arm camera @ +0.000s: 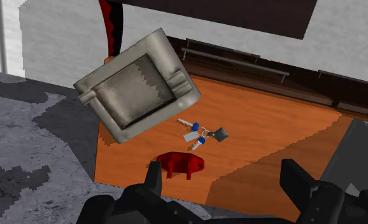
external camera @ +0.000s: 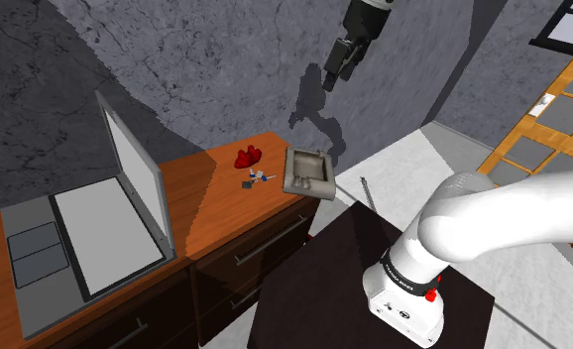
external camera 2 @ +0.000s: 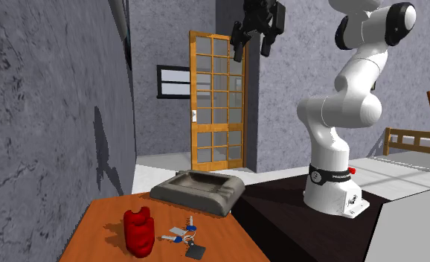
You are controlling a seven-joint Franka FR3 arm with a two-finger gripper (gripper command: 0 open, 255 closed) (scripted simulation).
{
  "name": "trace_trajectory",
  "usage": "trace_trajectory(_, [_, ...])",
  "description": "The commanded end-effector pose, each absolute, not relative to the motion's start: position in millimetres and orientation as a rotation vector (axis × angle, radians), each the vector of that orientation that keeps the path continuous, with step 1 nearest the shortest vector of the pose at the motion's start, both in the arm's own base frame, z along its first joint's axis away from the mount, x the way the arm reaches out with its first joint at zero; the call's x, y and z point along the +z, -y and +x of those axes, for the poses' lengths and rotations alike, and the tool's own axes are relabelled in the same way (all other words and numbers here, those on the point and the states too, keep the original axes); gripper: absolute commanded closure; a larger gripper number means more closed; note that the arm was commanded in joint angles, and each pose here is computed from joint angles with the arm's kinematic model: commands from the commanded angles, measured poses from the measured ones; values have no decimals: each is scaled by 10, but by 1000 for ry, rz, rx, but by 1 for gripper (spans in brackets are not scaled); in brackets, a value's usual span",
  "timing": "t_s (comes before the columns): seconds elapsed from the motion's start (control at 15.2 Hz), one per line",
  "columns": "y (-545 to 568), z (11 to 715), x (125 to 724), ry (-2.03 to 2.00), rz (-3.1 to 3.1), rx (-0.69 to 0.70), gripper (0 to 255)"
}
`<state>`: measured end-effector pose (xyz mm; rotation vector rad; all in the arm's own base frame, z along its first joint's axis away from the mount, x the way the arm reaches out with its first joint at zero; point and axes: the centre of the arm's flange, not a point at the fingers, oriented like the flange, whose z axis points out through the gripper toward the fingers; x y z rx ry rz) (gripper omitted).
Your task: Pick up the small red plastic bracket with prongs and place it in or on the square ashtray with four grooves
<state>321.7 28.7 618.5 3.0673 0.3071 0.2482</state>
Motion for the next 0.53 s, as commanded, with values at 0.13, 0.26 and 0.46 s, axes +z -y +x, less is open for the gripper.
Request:
trace_trajectory(0.13, [-266,3415,5996,-299,3072,232,0])
trace_trajectory(0.26, [-245,3611,5806,-292,3076,215,0])
trace_trajectory(0.46, [-211,3900,5516,-280,3083,191,0])
